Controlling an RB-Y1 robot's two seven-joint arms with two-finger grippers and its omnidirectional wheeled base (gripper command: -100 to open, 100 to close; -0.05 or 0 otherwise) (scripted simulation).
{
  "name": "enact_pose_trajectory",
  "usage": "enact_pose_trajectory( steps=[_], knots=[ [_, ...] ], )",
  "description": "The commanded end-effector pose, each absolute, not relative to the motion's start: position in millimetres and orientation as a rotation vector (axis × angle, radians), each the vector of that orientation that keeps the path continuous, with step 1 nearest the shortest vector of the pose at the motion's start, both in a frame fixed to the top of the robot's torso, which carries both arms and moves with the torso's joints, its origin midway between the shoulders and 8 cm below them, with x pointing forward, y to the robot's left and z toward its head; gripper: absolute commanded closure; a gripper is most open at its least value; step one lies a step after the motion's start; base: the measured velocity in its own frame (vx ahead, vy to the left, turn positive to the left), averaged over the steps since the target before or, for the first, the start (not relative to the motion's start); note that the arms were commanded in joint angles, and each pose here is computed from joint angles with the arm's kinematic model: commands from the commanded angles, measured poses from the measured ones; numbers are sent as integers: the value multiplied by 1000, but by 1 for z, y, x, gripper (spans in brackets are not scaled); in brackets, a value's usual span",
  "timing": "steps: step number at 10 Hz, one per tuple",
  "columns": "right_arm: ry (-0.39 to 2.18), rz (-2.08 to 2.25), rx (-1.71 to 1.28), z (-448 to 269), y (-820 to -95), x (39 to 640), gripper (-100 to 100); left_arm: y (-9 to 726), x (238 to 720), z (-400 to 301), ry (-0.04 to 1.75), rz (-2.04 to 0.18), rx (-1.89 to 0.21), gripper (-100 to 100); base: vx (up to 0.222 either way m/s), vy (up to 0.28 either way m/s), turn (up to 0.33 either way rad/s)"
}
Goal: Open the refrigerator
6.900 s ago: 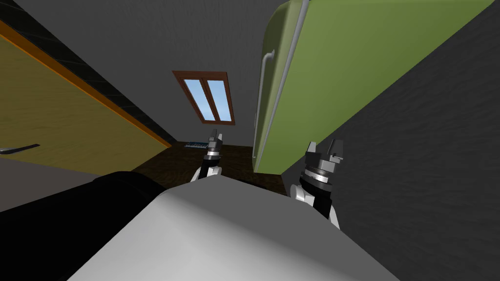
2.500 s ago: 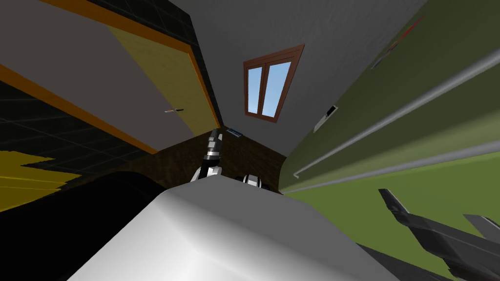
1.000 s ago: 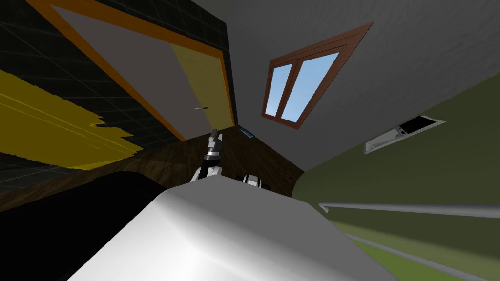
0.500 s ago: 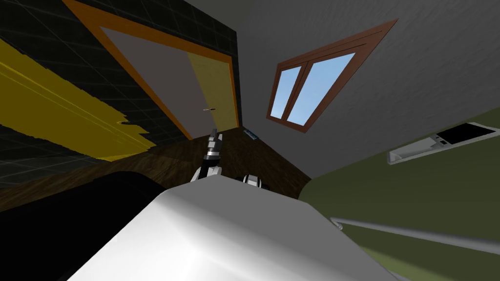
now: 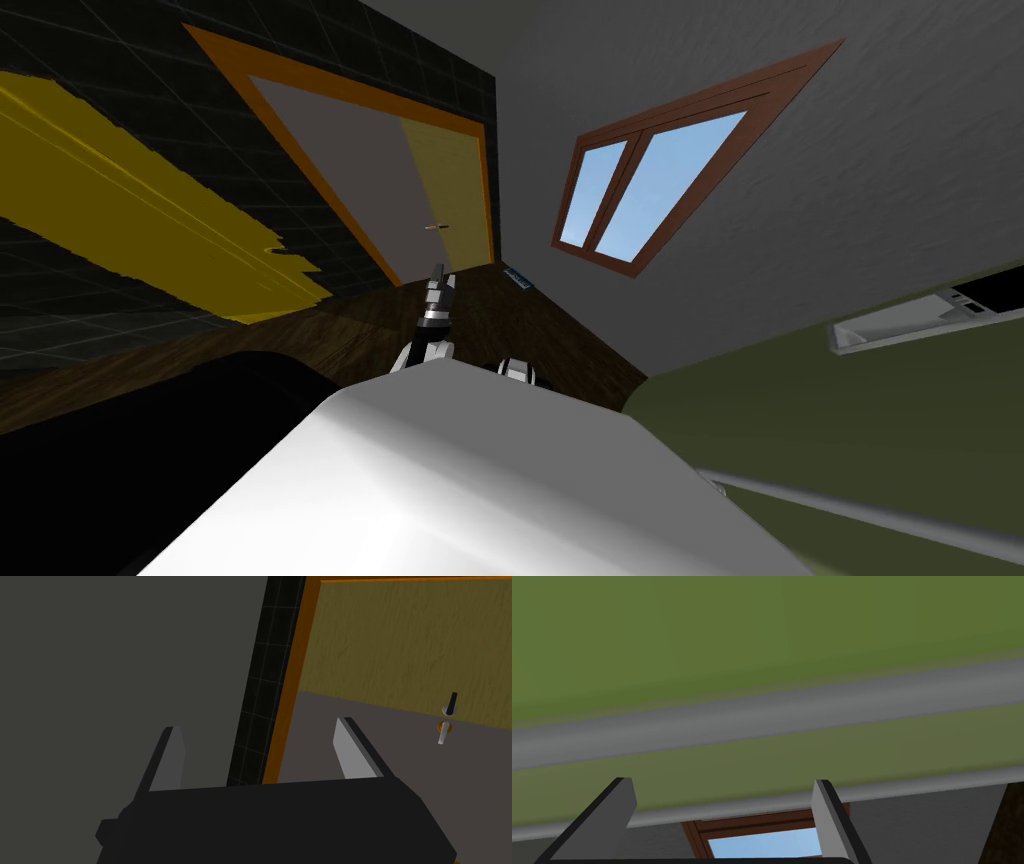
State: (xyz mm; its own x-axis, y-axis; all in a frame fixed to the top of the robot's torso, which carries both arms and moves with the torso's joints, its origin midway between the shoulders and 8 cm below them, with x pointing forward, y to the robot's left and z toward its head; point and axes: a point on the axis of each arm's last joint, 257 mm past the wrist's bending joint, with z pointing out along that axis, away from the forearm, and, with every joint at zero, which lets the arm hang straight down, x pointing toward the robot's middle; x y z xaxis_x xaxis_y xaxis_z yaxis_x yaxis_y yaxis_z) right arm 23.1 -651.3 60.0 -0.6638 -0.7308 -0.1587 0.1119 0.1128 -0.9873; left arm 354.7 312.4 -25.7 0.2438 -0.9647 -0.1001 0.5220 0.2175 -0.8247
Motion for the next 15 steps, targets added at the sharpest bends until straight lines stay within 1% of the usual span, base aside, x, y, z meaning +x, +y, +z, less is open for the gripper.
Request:
enact_pose_trajectory(
  steps=[1, 6, 12, 14, 15],
  knots=[
    [1701, -1711, -643, 86, -655, 21, -100, 312, 355, -26, 716, -1161, -760, 0, 12, 24, 88],
    [1699, -1768, -696, 99, -657, 18, -100, 312, 355, -26, 716, -1161, -760, 0, 9, 10, 44],
    [1697, -1784, -712, 103, -657, 17, -100, 312, 355, -26, 716, -1161, -760, 0, 4, 2, 6],
    [1753, -1727, -710, 82, -656, 13, -100, 312, 355, -26, 716, -1161, -760, 0, -22, 21, -63],
    [1767, -1728, -696, 83, -659, 7, 100, 312, 355, -26, 716, -1161, -760, 0, 49, -52, -42]
  ],
)
